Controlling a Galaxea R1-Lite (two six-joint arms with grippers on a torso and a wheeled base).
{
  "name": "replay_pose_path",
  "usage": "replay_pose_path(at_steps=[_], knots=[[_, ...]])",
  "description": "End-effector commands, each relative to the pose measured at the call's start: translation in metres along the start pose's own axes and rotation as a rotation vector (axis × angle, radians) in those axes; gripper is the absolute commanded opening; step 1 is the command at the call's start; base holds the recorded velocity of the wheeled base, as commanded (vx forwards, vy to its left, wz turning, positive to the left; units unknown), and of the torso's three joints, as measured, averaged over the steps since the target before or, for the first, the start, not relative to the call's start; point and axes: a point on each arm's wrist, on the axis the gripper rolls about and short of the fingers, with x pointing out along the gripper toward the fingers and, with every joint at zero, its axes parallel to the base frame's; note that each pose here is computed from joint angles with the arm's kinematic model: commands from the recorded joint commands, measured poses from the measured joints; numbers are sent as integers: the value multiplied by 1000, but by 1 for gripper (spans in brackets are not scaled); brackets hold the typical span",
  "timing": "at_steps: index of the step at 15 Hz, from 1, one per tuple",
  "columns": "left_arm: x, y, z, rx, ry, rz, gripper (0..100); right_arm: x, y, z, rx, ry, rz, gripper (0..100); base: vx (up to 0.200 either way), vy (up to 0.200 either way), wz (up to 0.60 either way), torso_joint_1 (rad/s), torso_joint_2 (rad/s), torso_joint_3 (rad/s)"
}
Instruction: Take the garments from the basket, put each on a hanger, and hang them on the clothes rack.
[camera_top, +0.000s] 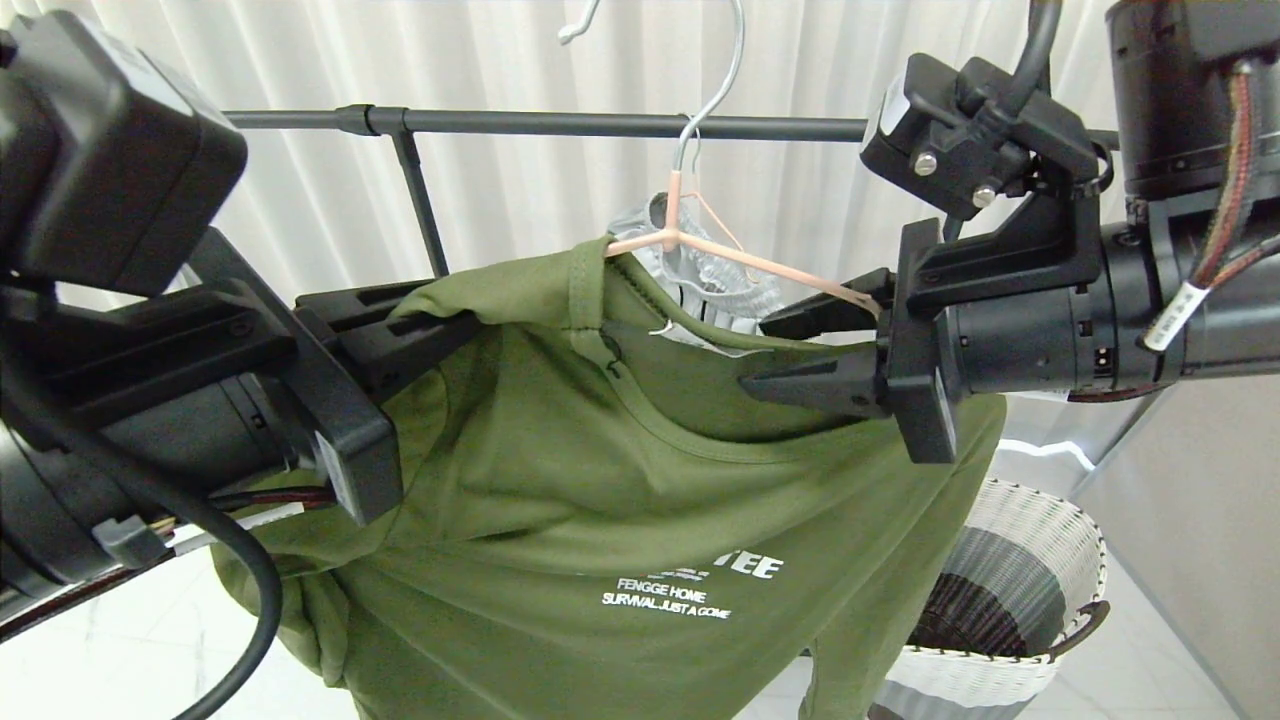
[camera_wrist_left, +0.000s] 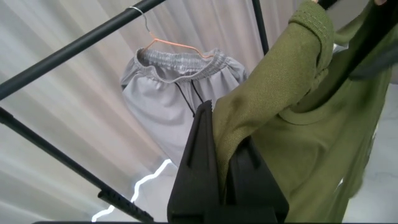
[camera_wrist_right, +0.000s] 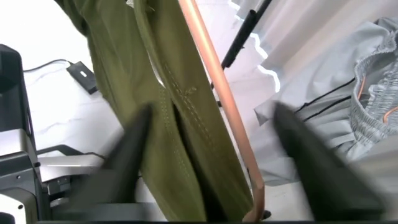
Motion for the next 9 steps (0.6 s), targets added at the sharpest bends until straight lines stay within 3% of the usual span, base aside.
replay_pose_path(at_steps=[1, 6, 7, 9], knots=[[0, 0, 0, 0, 0, -1, 0, 1, 0, 0, 0, 1, 1, 0, 0, 0, 0, 0, 0, 0], [1, -1, -2, 5, 10, -1, 0, -2, -1, 1, -22, -8, -10, 0, 0, 0, 0, 0, 0, 0], [2, -1, -3, 4, 12, -2, 100, -4, -1, 2, -37, -10, -12, 0, 0, 0, 0, 0, 0, 0], [2, -2, -6, 6, 28, 3, 100, -6, -3, 1, -65, -8, -22, 0, 0, 0, 0, 0, 0, 0]])
